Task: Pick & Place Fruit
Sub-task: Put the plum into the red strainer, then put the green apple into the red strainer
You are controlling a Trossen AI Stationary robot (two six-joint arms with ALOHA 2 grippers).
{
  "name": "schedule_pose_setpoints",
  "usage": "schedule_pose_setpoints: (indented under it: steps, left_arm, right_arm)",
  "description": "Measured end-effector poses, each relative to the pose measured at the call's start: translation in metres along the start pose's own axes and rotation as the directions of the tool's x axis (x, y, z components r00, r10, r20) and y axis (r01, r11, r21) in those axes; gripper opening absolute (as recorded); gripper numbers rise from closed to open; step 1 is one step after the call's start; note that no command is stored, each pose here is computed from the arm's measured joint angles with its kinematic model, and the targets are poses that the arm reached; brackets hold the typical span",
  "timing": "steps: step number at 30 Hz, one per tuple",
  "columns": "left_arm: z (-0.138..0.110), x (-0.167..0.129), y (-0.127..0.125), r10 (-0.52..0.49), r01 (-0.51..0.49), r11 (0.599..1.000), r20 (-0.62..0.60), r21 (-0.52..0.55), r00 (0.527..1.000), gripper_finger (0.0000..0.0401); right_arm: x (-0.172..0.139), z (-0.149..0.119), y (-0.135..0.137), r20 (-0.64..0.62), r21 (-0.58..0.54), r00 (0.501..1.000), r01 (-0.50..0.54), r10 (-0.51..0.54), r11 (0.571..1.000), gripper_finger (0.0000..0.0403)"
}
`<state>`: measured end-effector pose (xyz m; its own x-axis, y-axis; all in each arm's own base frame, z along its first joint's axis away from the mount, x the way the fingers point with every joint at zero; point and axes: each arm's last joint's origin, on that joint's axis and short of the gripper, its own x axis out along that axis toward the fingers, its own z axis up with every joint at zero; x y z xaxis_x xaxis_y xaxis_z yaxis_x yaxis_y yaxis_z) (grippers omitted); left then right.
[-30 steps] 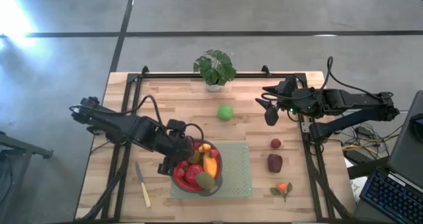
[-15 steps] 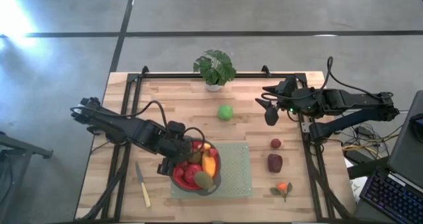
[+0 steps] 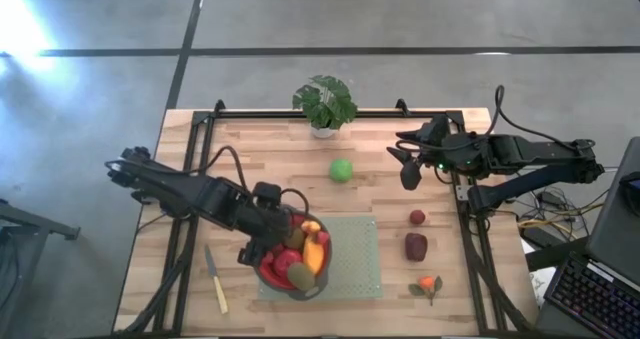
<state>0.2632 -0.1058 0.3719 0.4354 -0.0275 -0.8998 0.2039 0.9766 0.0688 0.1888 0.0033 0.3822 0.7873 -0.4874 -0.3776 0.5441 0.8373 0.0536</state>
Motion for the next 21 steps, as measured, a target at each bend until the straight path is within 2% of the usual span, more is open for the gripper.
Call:
schedule_pose_setpoints:
  steps: [6, 9, 14, 21]
  left_arm:
    - [0.008, -0.025, 0.004, 0.008, -0.011, 0.999, 0.097, 0.03, 0.995, 0.0346]
    - [0.006, -0.033, 0.007, 0.069, -0.073, 0.997, 0.128, 0.032, 0.989, 0.0346]
    - [-0.002, -0.051, 0.019, 0.236, -0.24, 0.971, 0.184, -0.003, 0.954, 0.0346]
    - [-0.021, -0.083, 0.042, 0.283, -0.27, 0.959, 0.253, -0.089, 0.925, 0.0346]
  right_arm:
    - [0.004, 0.001, 0.003, 0.006, -0.043, 1.0, -0.002, 0.002, 0.999, 0.0208]
    - [0.009, -0.001, 0.006, -0.01, -0.079, 1.0, 0.003, -0.004, 0.997, 0.0207]
    - [0.021, -0.005, 0.013, -0.039, -0.112, 0.999, 0.011, -0.015, 0.994, 0.0215]
    - [0.046, -0.011, 0.012, -0.114, -0.106, 0.991, 0.052, -0.064, 0.993, 0.0236]
